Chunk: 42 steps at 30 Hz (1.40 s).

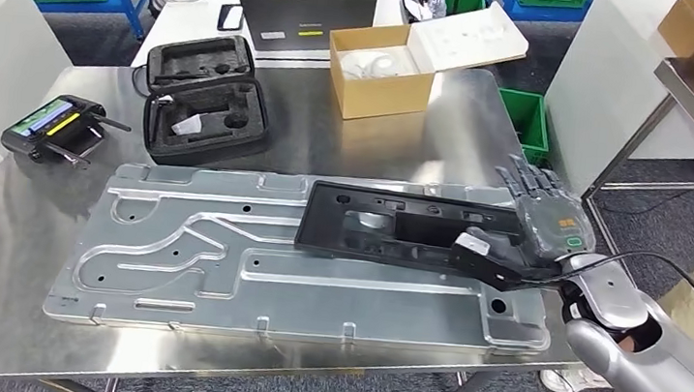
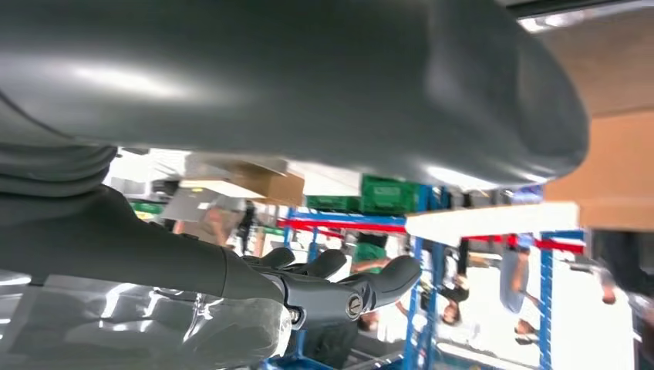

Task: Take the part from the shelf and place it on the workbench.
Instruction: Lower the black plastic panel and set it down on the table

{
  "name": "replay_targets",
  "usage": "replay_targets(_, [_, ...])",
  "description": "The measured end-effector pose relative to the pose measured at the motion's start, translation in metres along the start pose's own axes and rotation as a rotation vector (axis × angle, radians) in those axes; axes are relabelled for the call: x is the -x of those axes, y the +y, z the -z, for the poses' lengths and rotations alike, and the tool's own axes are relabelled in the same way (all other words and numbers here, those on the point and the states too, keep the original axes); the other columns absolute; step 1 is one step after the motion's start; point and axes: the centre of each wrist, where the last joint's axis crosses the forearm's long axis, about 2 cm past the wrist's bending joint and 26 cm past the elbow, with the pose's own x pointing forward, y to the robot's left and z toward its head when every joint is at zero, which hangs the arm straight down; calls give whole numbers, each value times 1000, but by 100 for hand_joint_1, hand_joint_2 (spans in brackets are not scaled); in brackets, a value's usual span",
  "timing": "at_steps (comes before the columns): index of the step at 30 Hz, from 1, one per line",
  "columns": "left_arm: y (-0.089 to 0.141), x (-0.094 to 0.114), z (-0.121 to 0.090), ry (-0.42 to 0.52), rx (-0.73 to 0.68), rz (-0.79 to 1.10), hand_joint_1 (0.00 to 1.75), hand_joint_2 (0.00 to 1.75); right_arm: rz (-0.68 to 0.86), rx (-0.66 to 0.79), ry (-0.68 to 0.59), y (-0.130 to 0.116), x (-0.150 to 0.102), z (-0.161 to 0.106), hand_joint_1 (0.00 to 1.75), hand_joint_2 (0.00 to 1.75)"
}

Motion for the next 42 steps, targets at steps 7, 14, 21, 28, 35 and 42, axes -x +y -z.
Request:
replay_targets(7, [0,2,0,-2,-2,-3,0,0,23,31,-48,-7,-15,-2,0,0])
replay_targets(14, [-1,2,-1,-2,-3,-8,0,0,31,53,-75,-12,-23,-3,0,0])
replay_targets(21, [-3,5,-2,6,0,-13,0,0,38,53,-93,-10,-27,-6,0,0])
replay_targets(28, [-3,7,-2,7,1,-14,0,0,51,65,-110,-12,-32,-7,0,0])
replay_targets(35, [-3,8,-2,10,-1,-19,0,0,72,77,-133,-9,-37,-14,0,0])
replay_targets(42, [-2,8,-2,9,-6,-22,0,0,87,79,-138,-5,-37,-20,0,0])
